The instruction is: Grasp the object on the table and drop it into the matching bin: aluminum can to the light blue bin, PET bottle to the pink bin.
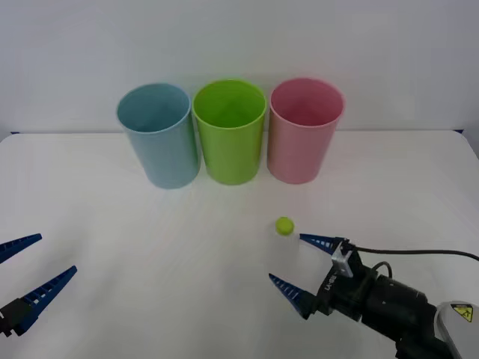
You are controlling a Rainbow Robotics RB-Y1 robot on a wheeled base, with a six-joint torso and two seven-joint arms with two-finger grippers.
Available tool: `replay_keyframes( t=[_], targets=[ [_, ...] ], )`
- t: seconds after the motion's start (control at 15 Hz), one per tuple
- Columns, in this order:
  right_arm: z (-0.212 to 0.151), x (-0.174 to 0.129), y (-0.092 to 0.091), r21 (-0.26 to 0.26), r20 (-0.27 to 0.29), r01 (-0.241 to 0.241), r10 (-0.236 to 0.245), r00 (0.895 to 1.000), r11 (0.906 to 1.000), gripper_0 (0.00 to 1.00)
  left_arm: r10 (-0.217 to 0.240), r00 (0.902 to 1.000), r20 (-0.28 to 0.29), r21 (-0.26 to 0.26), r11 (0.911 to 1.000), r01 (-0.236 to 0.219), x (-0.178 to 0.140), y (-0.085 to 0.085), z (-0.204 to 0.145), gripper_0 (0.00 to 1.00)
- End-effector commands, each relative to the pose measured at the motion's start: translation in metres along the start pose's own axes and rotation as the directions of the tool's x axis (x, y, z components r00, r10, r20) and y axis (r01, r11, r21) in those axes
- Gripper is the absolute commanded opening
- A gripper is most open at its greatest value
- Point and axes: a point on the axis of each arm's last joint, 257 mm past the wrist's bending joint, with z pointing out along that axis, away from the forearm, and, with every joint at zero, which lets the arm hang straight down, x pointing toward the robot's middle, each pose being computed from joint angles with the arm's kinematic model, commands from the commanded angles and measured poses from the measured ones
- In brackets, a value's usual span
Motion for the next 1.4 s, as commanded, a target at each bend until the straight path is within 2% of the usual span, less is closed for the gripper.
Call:
replay_keyframes(
  t=[0.07,0.2,0.47,0.8,0.87,0.93,1.0,1.07,1.4],
  targets=[
    [0.013,-0.002,0.003,0.012,0.002,0.002,-0.002,1.0,0.9999,1.0,0.0,1.0,0.0,0.0,1.0,0.0,0.0,0.0,0.0,1.0],
    [0.021,-0.003,0.006,0.003,0.004,-0.005,0.005,1.0,1.0,1.0,0.0,1.0,0.0,0.0,1.0,0.0,0.0,0.0,0.0,1.0],
    [0.038,0.003,-0.002,-0.004,0.006,-0.022,0.022,1.0,0.9997,1.0,0.0,1.0,0.0,0.0,1.0,0.0,0.0,0.0,0.0,1.0],
    [0.039,0.002,-0.003,0.004,0.014,-0.016,0.016,1.0,0.9999,1.0,0.0,1.0,0.0,0.0,1.0,0.0,0.0,0.0,0.0,1.0],
    [0.038,0.002,-0.004,0.006,0.015,-0.016,0.015,1.0,0.9999,0.92,0.0,1.0,0.0,0.0,1.0,0.0,0.0,0.0,0.0,1.0],
    [0.038,0.0,-0.004,0.007,0.021,-0.02,0.02,1.0,0.9998,0.5,0.0,1.0,0.0,0.0,1.0,0.0,0.0,0.0,0.0,1.0],
    [0.038,0.0,-0.004,0.008,0.024,-0.02,0.02,1.0,0.9998,0.16,0.0,1.0,0.0,0.0,1.0,0.0,0.0,0.0,0.0,1.0],
    [0.038,-0.001,-0.004,0.011,0.025,-0.02,0.019,0.999,0.9998,0.01,0.0,1.0,0.0,0.0,1.0,0.0,0.0,0.0,0.0,1.0],
    [0.037,-0.003,-0.006,0.016,0.035,-0.017,0.016,0.999,0.9997,0.0,0.0,1.0,0.0,0.0,1.0,0.0,0.0,0.0,0.0,1.0]
  ],
)
